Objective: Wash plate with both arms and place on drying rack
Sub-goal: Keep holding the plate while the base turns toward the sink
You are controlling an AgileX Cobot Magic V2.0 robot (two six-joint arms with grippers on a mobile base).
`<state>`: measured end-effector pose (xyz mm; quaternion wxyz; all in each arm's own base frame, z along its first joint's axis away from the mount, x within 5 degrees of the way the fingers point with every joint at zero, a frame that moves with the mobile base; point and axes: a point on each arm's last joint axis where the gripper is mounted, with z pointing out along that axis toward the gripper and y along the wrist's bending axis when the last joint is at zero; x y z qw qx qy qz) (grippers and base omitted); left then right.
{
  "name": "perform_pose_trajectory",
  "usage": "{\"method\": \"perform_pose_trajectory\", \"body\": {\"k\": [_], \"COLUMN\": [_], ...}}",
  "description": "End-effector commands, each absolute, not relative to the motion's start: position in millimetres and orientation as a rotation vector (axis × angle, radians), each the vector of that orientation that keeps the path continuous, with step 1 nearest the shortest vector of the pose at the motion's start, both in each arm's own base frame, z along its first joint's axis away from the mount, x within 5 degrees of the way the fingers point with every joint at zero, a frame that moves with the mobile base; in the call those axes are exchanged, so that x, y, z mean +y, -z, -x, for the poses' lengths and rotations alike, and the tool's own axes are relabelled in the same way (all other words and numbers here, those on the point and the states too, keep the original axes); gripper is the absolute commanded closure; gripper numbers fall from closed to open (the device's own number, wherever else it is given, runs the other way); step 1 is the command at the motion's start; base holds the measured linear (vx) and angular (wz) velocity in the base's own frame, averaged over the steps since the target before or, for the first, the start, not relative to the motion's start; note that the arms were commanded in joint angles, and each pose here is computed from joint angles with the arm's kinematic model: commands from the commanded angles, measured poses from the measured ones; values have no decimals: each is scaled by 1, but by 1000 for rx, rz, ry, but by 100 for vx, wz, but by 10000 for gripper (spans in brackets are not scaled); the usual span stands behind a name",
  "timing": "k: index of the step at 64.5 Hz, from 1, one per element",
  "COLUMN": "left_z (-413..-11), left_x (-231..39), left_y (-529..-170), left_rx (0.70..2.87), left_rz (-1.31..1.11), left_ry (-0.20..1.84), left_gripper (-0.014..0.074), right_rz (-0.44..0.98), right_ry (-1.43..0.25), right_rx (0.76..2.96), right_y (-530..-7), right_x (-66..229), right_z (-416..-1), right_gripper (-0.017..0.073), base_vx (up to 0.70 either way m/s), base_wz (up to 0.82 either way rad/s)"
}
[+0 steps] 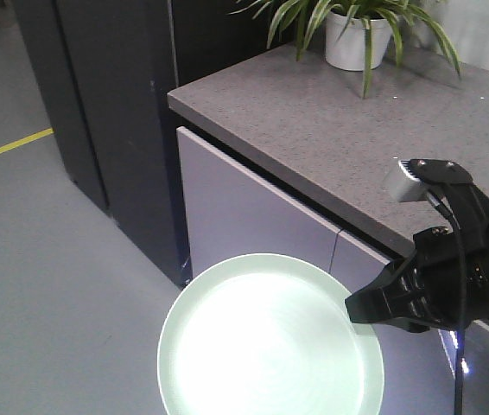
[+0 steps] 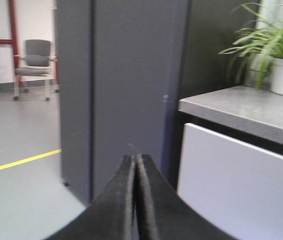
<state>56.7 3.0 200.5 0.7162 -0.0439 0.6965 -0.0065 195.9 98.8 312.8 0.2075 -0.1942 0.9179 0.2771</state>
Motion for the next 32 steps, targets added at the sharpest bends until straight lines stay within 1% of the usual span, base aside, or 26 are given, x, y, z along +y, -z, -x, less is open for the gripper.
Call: {"method": "perform_pose_trajectory", "body": {"k": [1, 32], "left_z": [-54, -54], "left_x": [3, 3], "left_y": [-217, -217], "left_rx": [1429, 1429], "left_rz": [93, 93], "left_ry": [20, 20], "left_gripper": [600, 600], "right_rz": [518, 518], "right_ry": [-800, -800], "right_rx": [2471, 2471], "right_y": [-328, -328], "right_x": [100, 100], "right_z": [-196, -196], "right_gripper": [564, 564], "base_vx": [13, 11], "base_wz": [-43, -41]}}
